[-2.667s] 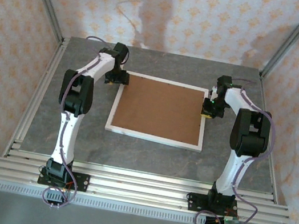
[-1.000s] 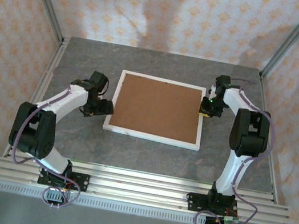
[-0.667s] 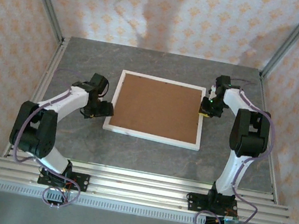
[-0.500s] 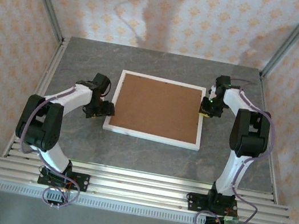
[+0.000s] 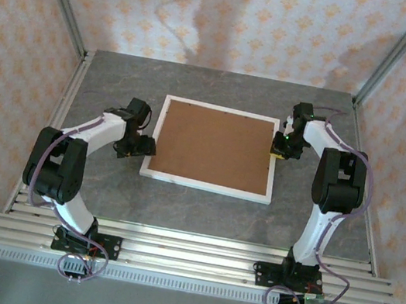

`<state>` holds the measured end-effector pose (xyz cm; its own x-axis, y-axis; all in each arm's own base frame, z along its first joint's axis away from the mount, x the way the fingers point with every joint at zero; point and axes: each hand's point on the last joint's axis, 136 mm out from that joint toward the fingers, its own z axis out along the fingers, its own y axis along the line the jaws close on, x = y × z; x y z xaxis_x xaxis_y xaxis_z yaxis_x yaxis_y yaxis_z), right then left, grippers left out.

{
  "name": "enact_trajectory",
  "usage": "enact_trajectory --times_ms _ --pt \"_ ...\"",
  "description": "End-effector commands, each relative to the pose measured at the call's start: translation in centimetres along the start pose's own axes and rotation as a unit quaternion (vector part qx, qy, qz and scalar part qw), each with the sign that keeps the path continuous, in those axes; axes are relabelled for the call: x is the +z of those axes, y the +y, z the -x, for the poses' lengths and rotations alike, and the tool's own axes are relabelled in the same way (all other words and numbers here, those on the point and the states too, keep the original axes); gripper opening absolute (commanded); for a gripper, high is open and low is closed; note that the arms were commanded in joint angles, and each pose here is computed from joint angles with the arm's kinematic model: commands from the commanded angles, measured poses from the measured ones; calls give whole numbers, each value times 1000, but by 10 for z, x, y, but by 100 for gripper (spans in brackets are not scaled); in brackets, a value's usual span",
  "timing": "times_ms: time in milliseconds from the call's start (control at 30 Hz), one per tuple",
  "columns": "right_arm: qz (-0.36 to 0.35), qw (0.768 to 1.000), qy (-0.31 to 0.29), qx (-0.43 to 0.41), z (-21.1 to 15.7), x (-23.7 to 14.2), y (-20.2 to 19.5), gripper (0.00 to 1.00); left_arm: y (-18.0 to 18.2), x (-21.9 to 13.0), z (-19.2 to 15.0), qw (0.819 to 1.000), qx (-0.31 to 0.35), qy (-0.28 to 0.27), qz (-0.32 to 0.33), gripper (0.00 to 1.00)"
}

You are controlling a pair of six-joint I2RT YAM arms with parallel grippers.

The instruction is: Put the photo into the frame

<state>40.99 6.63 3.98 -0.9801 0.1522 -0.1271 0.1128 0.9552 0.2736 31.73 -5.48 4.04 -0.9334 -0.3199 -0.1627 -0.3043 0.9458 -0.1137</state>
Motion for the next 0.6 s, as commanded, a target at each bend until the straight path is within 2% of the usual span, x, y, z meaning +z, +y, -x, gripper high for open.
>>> enact_trajectory --times_ms 0,133,467,567 --pt "-13 999 34 1 -19 22 -3 13 7 11 -7 1000 11 14 18 76" --pt "-13 999 33 1 -19 20 -3 13 5 25 -12 999 8 34 14 75" --pt "0 999 34 2 -18 21 3 13 -26 53 -50 993 52 102 -2 74" --pt "0 999 35 3 -19 22 3 13 -31 62 -59 992 46 113 -10 74"
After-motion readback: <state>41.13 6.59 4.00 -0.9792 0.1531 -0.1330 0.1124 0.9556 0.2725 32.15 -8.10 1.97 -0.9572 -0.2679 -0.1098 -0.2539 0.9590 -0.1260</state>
